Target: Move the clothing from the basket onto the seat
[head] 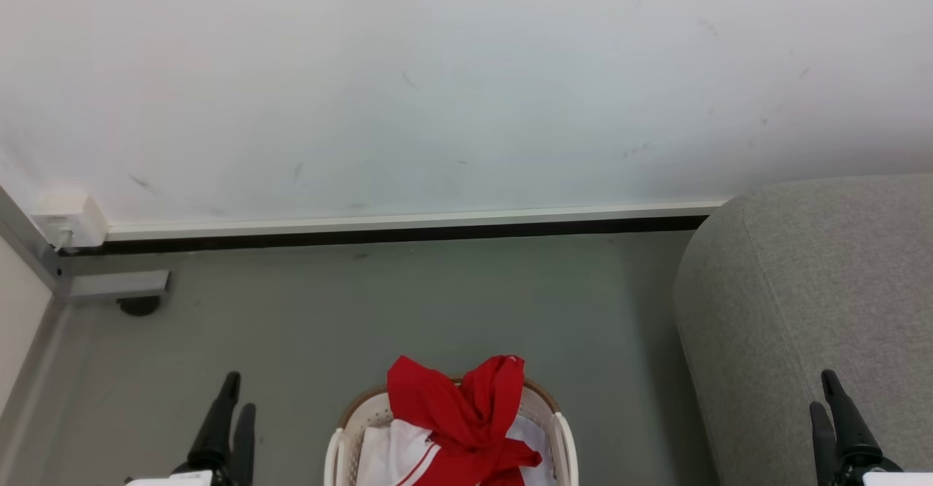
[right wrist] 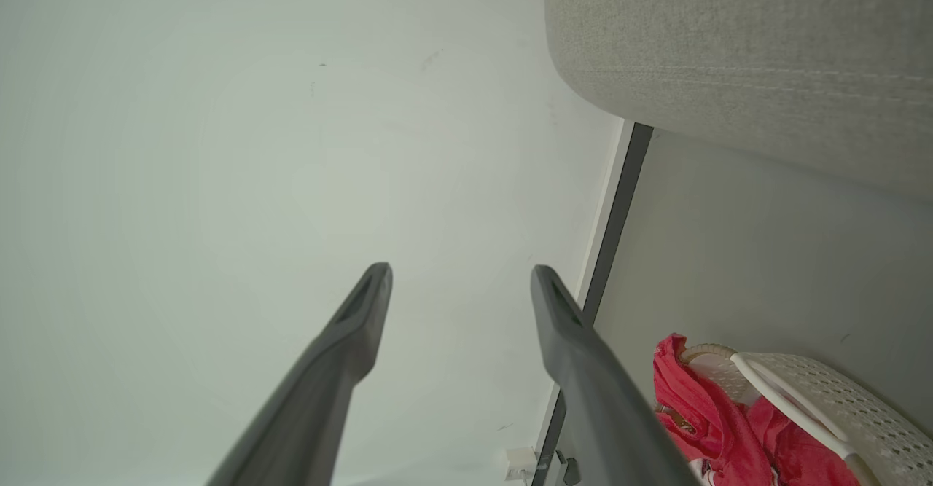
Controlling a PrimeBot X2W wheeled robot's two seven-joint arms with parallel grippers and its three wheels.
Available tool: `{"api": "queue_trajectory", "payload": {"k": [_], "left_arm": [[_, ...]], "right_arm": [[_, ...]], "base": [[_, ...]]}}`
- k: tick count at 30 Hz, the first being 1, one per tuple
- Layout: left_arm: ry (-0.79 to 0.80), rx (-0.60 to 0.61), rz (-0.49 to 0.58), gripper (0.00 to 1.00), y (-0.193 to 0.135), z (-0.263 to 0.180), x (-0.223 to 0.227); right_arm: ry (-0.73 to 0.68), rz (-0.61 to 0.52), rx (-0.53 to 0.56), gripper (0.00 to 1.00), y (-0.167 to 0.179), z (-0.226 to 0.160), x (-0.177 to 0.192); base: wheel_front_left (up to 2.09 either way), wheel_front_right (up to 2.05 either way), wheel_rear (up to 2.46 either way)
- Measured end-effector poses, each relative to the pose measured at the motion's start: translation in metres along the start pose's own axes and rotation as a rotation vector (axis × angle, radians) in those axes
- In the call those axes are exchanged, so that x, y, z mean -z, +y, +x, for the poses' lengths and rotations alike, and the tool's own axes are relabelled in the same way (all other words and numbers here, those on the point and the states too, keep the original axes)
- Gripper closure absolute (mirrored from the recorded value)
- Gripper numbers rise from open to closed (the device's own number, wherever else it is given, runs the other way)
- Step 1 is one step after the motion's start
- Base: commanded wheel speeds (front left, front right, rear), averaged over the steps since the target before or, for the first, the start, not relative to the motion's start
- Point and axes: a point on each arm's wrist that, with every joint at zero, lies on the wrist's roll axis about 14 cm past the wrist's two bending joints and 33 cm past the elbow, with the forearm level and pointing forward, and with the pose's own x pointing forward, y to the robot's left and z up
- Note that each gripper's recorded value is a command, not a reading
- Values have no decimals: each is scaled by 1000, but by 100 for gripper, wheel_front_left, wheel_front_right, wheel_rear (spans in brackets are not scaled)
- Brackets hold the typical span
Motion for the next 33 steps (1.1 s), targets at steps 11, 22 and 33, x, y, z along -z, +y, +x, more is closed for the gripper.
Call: {"api": "queue_trajectory", "payload": {"k": [11, 22, 33], "left_arm": [[-21, -5, 86, 0, 1, 0, 0], [-35, 7, 289, 0, -6, 1, 1], [-42, 22, 470, 0, -13, 0, 5]], "right_arm": [[-8, -183, -20, 0, 9, 2, 3], [13, -458, -46, 0, 15, 1, 12], [14, -653, -82, 0, 23, 2, 18]], "base": [[0, 0, 0], [0, 0, 0], [0, 0, 0]]}}
